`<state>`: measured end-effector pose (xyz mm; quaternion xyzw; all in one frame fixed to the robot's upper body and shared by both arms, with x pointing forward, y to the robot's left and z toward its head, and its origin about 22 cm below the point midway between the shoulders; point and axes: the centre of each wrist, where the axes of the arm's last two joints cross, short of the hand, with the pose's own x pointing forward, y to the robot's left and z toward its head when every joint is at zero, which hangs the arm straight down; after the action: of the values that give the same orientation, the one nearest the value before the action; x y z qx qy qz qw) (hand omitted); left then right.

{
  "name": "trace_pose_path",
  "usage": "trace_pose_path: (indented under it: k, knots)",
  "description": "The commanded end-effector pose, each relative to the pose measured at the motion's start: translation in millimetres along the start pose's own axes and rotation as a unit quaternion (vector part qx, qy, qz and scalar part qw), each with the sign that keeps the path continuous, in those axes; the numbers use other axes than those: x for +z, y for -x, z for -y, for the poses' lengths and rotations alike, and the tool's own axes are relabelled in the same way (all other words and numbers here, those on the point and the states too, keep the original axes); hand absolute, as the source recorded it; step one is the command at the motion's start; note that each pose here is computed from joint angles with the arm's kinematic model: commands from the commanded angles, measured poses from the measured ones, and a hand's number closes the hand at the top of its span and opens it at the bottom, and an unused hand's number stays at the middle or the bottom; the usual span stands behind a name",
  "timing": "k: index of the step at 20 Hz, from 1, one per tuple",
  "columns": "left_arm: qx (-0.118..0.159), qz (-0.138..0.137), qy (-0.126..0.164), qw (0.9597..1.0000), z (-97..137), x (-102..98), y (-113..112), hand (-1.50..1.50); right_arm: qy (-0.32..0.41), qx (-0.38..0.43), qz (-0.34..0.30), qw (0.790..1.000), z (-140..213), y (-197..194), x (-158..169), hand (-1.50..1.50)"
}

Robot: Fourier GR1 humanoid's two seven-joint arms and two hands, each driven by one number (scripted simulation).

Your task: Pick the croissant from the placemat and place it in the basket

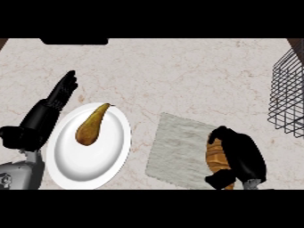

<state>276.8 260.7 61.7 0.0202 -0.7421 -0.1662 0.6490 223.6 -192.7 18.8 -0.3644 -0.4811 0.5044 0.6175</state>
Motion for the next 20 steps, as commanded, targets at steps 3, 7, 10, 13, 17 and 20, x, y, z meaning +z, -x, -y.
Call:
trace_pose_path:
  k: [3, 7, 10, 13, 17, 20]
  knots:
    - [0.002, 0.005, -0.002, 1.0000, -5, -6, 3, 0.00, 0.033, -0.018, -0.015, 0.999, -7, -10, 18, 1.50]
    - [-0.002, -0.001, 0.001, 1.0000, 6, 8, 10, 0.00, 0.058, -0.123, 0.011, 0.991, 11, -21, 42, 1.50]
    - [-0.007, -0.001, -0.010, 0.9999, -6, -1, 0, 0.00, 0.102, -0.194, 0.038, 0.975, 34, -34, 62, 1.50]
    - [0.000, -0.003, -0.014, 0.9999, -17, 0, 1, 0.00, 0.177, -0.275, 0.083, 0.942, 59, -41, 83, 1.50]
    - [-0.004, -0.010, -0.017, 0.9998, -19, 6, 6, 0.00, 0.253, -0.313, 0.101, 0.910, 97, -39, 121, 1.50]
    - [-0.001, 0.002, 0.000, 1.0000, 0, 5, 11, 0.00, 0.256, -0.324, 0.085, 0.907, 117, -38, 147, 1.50]
